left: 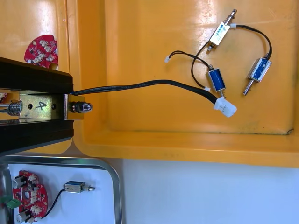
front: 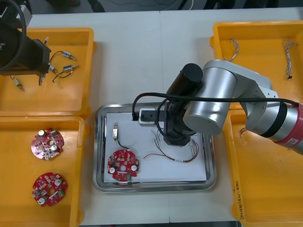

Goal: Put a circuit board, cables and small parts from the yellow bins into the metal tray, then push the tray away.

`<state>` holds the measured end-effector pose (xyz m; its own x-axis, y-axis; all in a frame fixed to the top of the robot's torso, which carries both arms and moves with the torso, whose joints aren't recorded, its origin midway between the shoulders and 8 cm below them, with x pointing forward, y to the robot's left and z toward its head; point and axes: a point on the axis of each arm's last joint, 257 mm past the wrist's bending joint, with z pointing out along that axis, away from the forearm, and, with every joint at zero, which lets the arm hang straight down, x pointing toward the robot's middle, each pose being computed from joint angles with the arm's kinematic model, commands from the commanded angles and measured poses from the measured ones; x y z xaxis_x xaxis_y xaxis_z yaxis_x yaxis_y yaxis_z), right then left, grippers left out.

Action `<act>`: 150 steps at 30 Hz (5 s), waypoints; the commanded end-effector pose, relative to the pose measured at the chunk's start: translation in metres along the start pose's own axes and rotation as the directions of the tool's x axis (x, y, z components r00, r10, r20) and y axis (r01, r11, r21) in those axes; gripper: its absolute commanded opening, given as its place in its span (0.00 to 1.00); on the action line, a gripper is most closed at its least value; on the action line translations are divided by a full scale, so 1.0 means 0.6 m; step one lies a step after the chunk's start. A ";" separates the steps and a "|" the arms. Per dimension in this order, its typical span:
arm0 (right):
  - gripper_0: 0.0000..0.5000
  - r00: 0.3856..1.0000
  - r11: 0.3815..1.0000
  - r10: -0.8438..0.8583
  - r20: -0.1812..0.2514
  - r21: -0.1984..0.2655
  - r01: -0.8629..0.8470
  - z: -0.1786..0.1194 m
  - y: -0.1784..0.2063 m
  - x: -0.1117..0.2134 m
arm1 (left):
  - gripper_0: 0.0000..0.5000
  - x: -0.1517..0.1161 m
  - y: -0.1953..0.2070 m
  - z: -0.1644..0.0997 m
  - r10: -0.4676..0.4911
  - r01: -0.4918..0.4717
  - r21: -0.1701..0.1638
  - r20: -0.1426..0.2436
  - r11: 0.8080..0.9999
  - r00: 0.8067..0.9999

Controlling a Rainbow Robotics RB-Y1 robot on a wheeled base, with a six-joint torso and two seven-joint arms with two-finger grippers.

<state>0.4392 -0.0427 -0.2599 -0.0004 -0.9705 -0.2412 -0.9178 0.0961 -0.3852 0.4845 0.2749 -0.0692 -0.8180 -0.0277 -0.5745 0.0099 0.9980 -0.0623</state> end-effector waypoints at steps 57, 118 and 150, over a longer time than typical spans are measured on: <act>1.00 0.512 0.511 0.840 0.181 0.053 -0.858 -0.335 -0.183 0.068 | 0.00 0.038 -0.072 0.012 -0.136 0.139 0.055 -0.047 0.989 0.990; 1.00 0.068 0.042 0.994 0.090 0.270 -0.962 -0.346 -0.063 0.500 | 0.00 0.196 -0.339 0.197 -0.007 0.008 0.013 -0.112 1.000 0.994; 1.00 0.085 0.052 0.989 0.121 0.253 -0.966 -0.331 -0.072 0.496 | 1.00 0.222 -0.329 0.261 -0.017 0.018 0.006 -0.112 1.000 0.994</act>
<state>0.4006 -0.3855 -0.1353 -0.8621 0.0704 -0.5019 0.0811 0.9967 0.0006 0.4600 0.0843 -0.2754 -0.8857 0.0274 -0.4635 0.0339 0.9994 -0.0057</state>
